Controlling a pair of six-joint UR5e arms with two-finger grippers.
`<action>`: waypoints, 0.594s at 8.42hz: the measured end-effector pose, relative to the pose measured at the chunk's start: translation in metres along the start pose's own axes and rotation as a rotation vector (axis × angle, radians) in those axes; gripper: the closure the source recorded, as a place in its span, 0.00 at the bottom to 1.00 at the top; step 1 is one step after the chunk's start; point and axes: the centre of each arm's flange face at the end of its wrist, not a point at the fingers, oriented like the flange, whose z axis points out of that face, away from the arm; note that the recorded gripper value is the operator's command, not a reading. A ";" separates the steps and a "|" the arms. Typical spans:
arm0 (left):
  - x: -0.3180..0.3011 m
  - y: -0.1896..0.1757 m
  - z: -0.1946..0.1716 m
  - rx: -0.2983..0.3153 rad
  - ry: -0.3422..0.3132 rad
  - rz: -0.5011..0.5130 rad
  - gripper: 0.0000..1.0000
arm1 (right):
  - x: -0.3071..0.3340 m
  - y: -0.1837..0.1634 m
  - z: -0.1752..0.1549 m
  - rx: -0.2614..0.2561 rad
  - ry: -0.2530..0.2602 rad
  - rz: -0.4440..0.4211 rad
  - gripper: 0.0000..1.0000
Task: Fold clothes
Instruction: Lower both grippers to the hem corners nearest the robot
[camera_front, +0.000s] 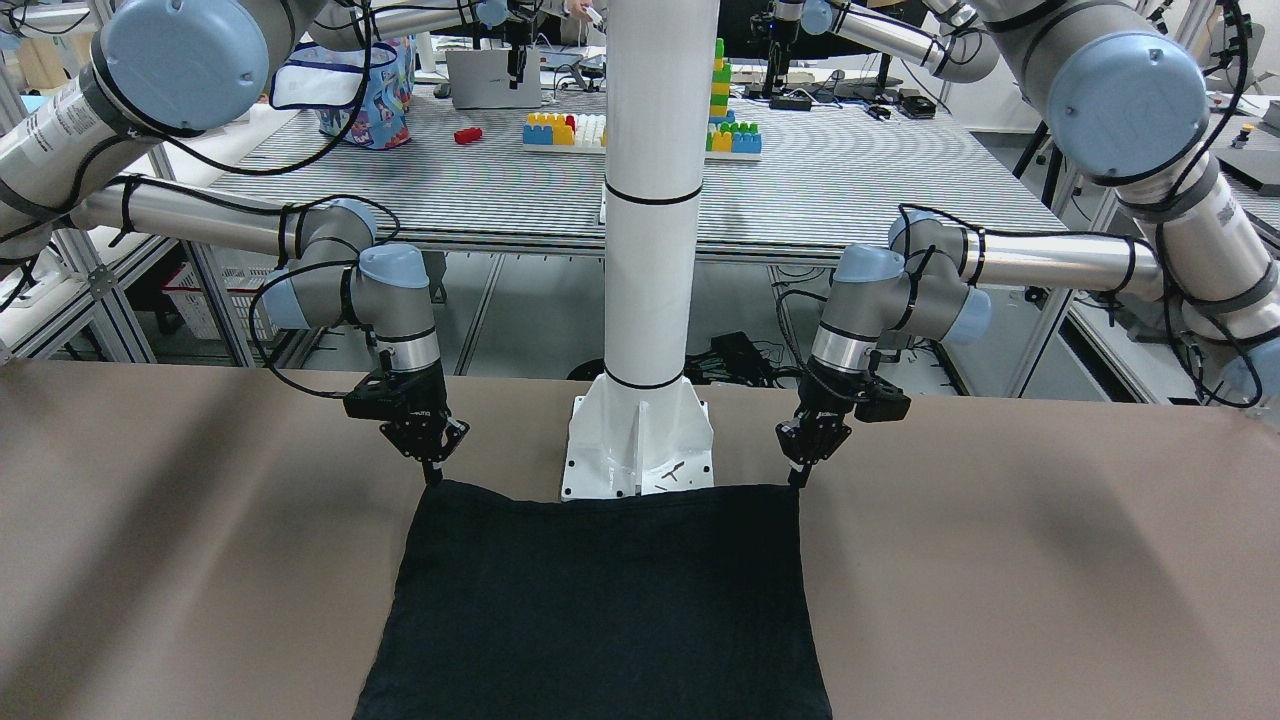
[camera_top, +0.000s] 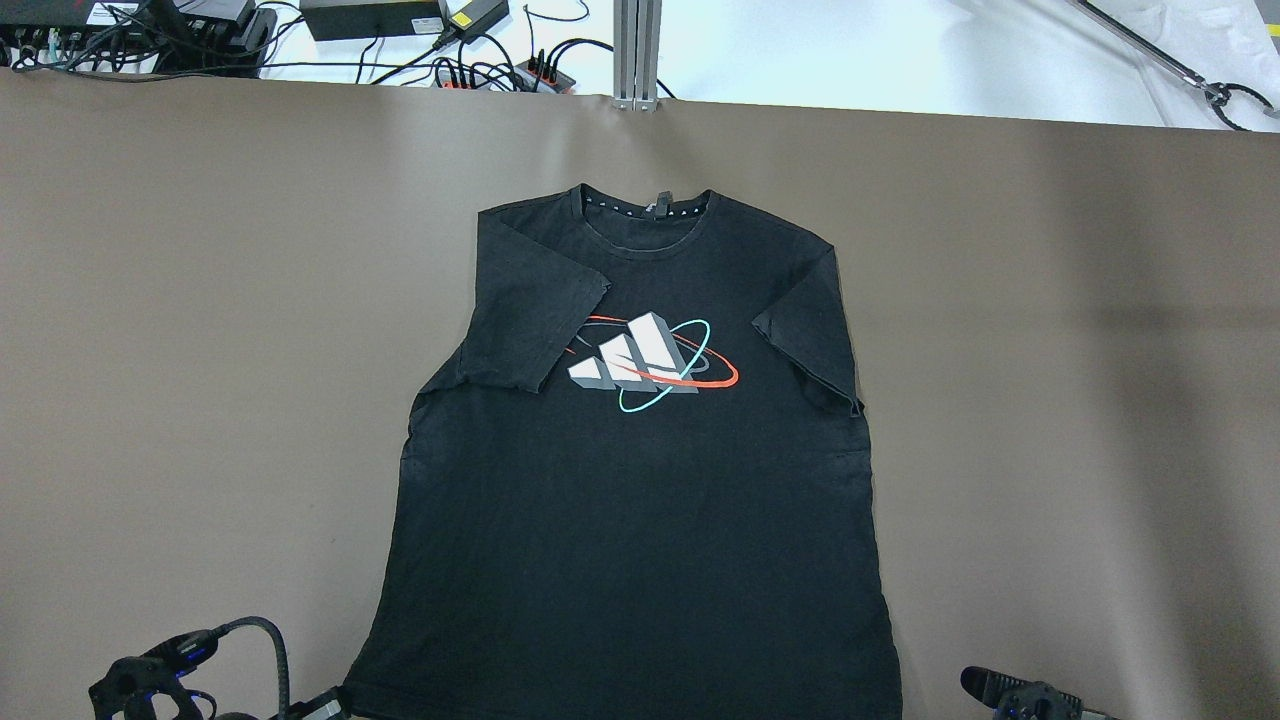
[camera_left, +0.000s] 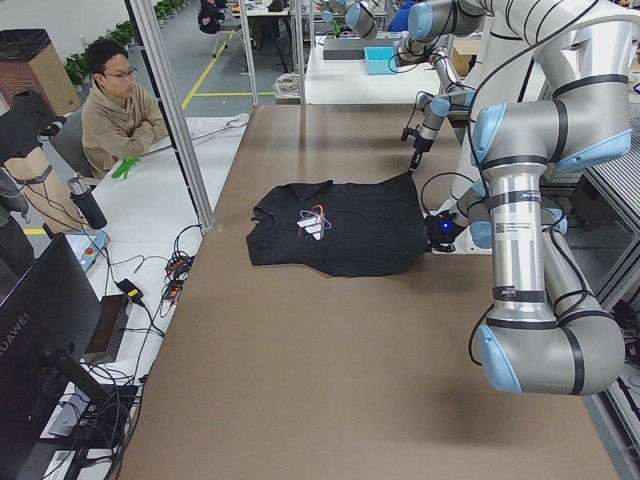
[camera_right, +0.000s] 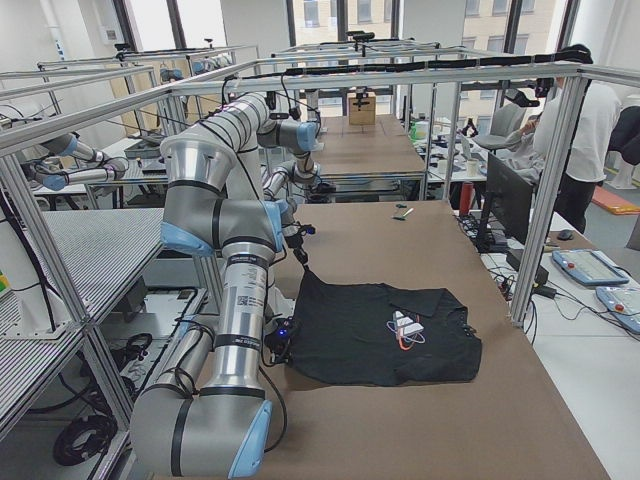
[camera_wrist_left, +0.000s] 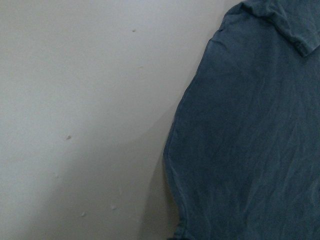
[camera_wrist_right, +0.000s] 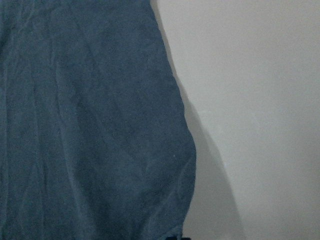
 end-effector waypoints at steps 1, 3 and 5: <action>0.010 -0.014 -0.007 -0.012 0.005 -0.004 1.00 | -0.010 -0.017 -0.007 -0.027 0.004 -0.006 1.00; 0.034 -0.039 -0.014 -0.037 0.023 0.019 1.00 | -0.026 -0.061 -0.003 -0.058 0.009 -0.034 1.00; 0.067 -0.078 -0.004 -0.033 0.038 0.034 1.00 | -0.040 -0.138 0.016 -0.084 0.035 -0.039 1.00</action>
